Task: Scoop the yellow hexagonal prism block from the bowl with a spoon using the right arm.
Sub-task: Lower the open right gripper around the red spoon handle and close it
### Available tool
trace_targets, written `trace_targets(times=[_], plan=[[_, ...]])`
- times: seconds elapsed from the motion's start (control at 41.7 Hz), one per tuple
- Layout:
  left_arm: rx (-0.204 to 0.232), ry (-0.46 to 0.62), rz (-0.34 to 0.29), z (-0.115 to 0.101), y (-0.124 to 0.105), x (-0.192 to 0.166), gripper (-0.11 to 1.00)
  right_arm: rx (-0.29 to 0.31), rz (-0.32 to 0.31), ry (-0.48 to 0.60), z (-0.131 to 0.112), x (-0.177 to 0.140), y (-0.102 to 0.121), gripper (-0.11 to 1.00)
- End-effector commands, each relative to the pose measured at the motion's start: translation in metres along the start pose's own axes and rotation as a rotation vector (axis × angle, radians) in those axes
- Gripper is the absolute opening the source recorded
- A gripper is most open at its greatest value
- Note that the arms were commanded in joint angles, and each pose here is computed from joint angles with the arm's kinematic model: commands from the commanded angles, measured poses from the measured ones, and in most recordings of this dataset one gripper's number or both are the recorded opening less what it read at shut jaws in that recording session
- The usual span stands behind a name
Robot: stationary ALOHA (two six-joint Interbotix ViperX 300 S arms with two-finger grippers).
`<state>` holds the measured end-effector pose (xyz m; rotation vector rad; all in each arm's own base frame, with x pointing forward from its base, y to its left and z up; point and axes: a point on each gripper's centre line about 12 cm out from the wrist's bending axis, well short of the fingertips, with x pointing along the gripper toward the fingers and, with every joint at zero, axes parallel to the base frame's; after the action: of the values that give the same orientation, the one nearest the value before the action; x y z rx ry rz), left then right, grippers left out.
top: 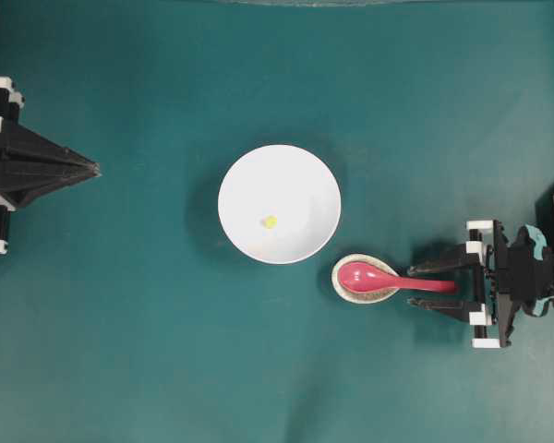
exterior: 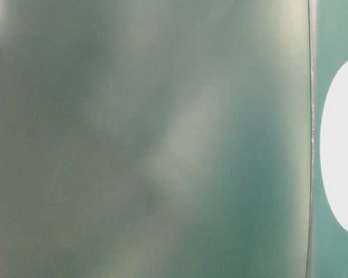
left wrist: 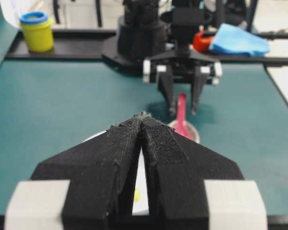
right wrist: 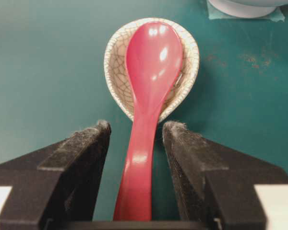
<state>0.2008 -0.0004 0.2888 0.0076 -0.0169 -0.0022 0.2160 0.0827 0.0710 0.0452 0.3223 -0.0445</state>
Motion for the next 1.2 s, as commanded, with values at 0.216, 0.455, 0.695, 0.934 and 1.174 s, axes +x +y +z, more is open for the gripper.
trace_targets(times=[0.216,0.455,0.695,0.934,1.174], plan=[[0.002,-0.025,0.001,0.0103,0.0004,0.003,0.03,0.026,-0.01,-0.019,0.0056,0.0,0.001,0.53],[0.002,-0.025,0.001,0.0108,0.0004,0.0031,0.03,0.03,-0.013,0.005,0.0031,0.0009,0.0017,0.53],[0.003,-0.023,0.001,0.0101,0.0003,0.003,0.03,0.031,-0.012,0.007,0.003,0.0012,0.0021,0.53],[0.0,-0.023,0.001,0.0101,0.0003,0.003,0.03,0.033,-0.013,0.006,0.0034,0.0012,0.002,0.48],[0.0,-0.023,0.001,0.0101,0.0003,0.003,0.03,0.032,-0.012,0.006,0.0033,0.0015,0.0024,0.4]])
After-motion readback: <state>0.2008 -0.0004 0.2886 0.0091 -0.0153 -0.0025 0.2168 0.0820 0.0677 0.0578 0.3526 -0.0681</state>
